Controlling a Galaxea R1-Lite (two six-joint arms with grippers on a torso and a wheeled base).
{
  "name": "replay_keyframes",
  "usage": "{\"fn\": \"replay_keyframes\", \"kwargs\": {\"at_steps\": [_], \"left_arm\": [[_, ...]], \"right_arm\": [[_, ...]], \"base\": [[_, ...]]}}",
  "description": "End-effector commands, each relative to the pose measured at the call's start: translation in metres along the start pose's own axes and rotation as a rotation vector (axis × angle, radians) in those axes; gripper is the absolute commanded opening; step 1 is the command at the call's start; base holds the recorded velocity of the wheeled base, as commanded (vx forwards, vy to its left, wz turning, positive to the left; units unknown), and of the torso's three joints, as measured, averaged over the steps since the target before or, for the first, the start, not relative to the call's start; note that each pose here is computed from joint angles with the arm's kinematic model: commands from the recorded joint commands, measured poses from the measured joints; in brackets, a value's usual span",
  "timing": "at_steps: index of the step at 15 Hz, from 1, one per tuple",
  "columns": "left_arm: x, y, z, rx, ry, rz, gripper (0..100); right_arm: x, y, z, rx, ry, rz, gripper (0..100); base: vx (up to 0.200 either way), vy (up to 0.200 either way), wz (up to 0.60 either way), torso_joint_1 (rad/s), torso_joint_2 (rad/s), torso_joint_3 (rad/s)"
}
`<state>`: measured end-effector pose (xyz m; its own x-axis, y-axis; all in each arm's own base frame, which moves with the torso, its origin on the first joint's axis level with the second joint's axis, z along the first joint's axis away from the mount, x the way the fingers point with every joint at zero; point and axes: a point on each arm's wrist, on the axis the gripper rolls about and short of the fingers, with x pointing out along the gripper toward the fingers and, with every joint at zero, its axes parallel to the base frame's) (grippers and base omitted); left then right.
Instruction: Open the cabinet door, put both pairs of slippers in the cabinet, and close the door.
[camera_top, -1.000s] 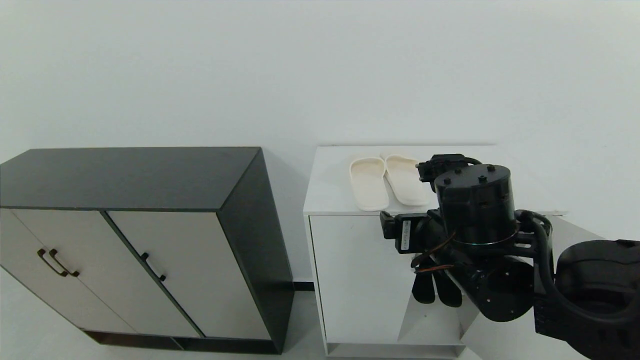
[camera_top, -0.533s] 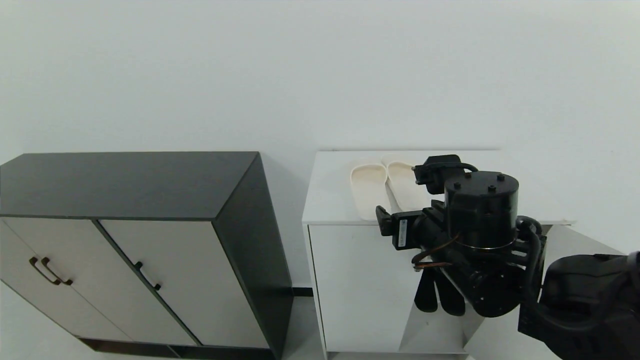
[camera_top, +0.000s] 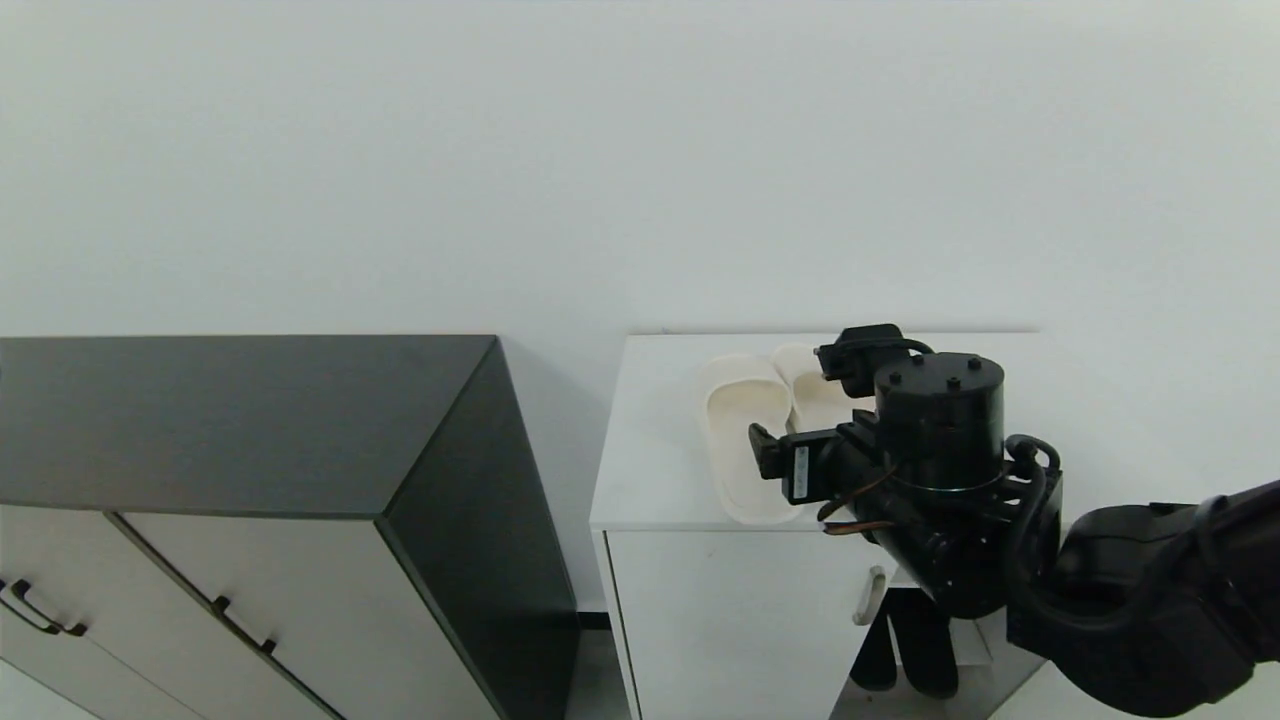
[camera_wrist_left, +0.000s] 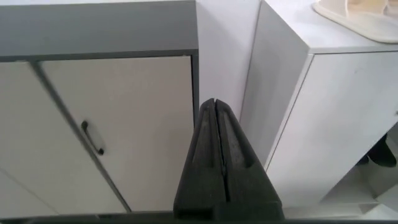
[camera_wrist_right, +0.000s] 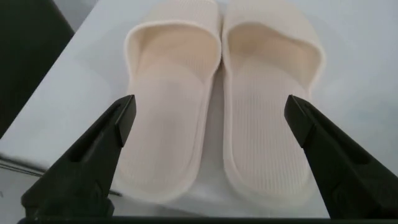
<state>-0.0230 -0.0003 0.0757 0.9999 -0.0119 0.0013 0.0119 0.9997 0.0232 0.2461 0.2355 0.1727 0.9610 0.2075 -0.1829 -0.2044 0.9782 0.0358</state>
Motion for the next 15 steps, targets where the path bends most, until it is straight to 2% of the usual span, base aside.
{"fn": "replay_keyframes", "kwargs": {"at_steps": [1, 15], "left_arm": [[0.0, 0.0, 0.0, 0.0, 0.0, 0.001, 0], [0.0, 0.0, 0.0, -0.008, 0.001, 0.003, 0]], "right_arm": [[0.011, 0.001, -0.006, -0.011, 0.014, -0.008, 100], [0.091, 0.006, -0.012, -0.021, -0.008, -0.038, 100]], "base": [[0.0, 0.0, 0.0, 0.0, 0.0, 0.0], [0.0, 0.0, 0.0, 0.0, 0.0, 0.0]]}}
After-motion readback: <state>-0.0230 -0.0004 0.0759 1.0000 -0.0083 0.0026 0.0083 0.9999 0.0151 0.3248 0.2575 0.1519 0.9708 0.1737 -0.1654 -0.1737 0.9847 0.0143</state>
